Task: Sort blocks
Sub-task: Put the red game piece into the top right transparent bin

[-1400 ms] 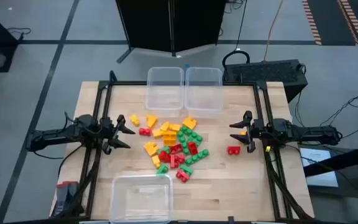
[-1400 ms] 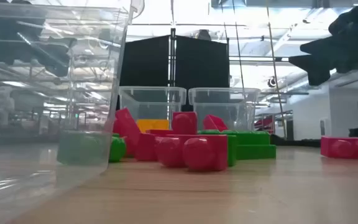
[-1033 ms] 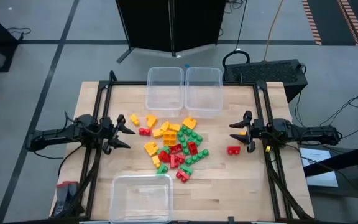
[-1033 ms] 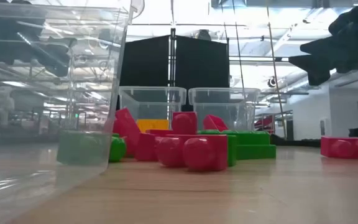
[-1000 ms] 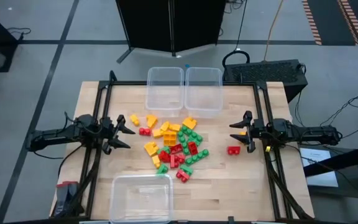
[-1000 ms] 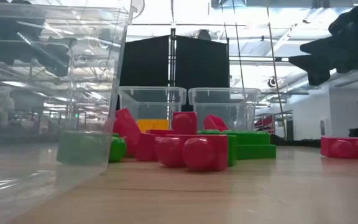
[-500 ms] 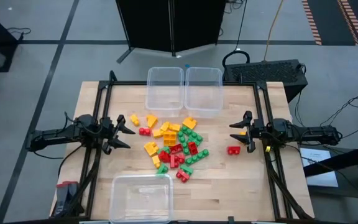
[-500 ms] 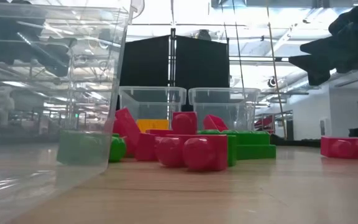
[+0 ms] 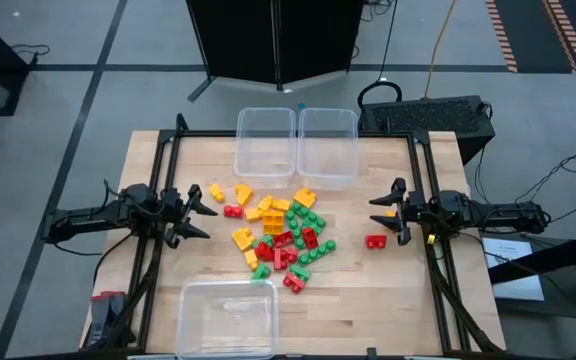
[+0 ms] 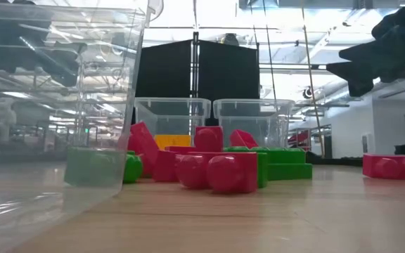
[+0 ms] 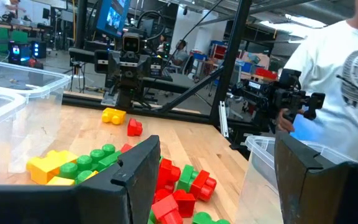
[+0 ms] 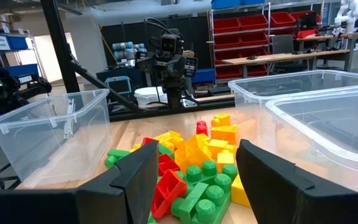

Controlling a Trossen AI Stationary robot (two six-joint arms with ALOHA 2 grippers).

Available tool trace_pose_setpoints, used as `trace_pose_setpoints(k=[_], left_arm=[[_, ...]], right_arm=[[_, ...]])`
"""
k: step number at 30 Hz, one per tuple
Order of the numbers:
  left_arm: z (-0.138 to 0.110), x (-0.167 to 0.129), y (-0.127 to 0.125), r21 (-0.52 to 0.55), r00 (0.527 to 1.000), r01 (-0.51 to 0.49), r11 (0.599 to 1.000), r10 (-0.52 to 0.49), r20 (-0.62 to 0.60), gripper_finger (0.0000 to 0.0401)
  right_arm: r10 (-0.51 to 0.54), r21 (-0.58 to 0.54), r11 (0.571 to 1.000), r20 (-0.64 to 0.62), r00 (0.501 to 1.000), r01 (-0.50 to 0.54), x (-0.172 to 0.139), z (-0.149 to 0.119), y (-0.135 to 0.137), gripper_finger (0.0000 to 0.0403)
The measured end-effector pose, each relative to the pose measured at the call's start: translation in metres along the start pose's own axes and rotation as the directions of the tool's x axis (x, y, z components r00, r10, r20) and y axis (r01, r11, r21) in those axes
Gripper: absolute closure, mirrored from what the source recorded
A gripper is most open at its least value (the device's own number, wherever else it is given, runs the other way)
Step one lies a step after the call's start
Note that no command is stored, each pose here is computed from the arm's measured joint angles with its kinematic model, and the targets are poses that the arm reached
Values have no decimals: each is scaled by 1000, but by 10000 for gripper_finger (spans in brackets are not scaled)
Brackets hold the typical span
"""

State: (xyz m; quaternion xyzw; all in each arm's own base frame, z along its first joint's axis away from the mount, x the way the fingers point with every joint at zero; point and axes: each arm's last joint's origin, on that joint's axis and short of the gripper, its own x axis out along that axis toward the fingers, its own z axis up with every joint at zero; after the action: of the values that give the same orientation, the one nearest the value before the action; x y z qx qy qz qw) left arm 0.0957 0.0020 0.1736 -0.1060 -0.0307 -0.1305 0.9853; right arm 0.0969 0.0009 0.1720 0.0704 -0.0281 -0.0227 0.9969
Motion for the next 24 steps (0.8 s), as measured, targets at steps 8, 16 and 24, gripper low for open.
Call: trace_pose_setpoints(k=[8,16,24], left_arm=[[0,0,0,0,1000,0,1000,0,0,191],[0,0,0,0,1000,0,1000,0,0,191],[3,0,1,22,997,-66,998,65,47,191]], right_arm=[[-18,156,988,92,996,3,0,8,0,195],[7,469,878,176,984,-90,-1,17,2,195],[-97,537,760,651,753,-366,-26,75,3,195]])
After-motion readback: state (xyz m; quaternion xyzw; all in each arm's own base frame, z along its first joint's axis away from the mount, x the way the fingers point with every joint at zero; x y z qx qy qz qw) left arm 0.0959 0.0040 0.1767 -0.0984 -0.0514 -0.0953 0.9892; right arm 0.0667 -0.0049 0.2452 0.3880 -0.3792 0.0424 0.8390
